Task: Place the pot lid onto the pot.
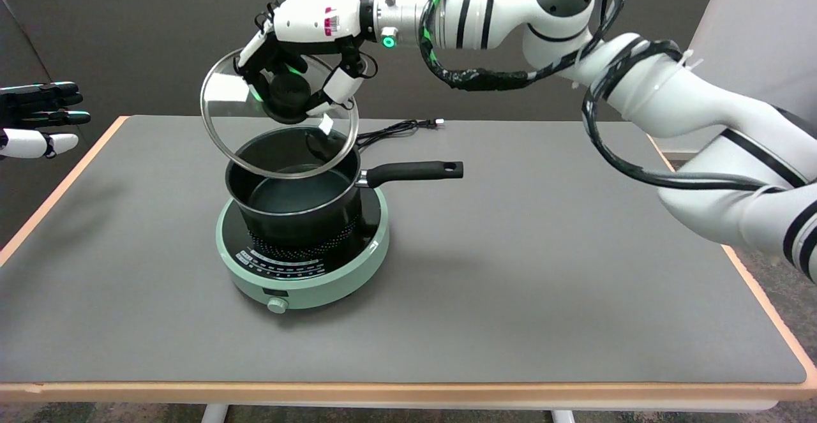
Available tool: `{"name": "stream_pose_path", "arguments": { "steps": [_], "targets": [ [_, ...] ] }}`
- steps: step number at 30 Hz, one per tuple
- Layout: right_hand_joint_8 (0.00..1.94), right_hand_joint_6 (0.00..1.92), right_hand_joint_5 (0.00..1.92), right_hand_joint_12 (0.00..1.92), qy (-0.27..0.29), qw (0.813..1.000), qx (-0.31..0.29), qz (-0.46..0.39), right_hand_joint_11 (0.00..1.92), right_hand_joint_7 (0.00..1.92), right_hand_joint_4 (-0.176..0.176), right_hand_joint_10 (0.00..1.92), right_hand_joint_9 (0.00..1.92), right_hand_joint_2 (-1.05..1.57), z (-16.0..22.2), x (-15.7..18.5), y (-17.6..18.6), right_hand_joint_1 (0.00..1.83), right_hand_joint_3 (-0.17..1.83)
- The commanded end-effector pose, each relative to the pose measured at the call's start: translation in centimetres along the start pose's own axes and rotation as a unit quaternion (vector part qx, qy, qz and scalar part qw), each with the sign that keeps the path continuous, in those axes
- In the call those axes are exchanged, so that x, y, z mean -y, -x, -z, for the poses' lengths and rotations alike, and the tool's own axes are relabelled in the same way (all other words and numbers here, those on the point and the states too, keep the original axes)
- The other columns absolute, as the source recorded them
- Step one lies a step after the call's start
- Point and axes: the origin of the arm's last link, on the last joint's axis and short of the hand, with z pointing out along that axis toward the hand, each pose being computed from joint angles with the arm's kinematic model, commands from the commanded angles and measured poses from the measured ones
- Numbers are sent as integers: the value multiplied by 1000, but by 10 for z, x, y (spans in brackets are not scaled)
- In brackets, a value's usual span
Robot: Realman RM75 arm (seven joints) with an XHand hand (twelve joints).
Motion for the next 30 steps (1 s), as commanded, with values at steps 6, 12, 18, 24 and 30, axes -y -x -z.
{"name": "stream_pose_path", "arguments": {
  "steps": [6,12,18,24,30],
  "targets": [
    [1376,1106,588,1889,-60,982,155,-85,434,801,176,1558,766,1007,-21,5,0,1334,401],
    [1377,1122,585,1878,-52,976,184,-106,448,801,176,1566,762,1004,-29,2,14,1334,407],
    [1367,1141,589,1861,-33,973,202,-110,470,808,176,1570,758,995,-39,-2,19,1336,416],
    [1418,1089,622,1829,5,971,209,-117,440,773,176,1547,763,1029,-46,-14,27,1326,390],
    [1391,1088,628,1814,46,974,198,-98,488,806,176,1539,775,978,-49,-26,21,1336,457]
  ]
}}
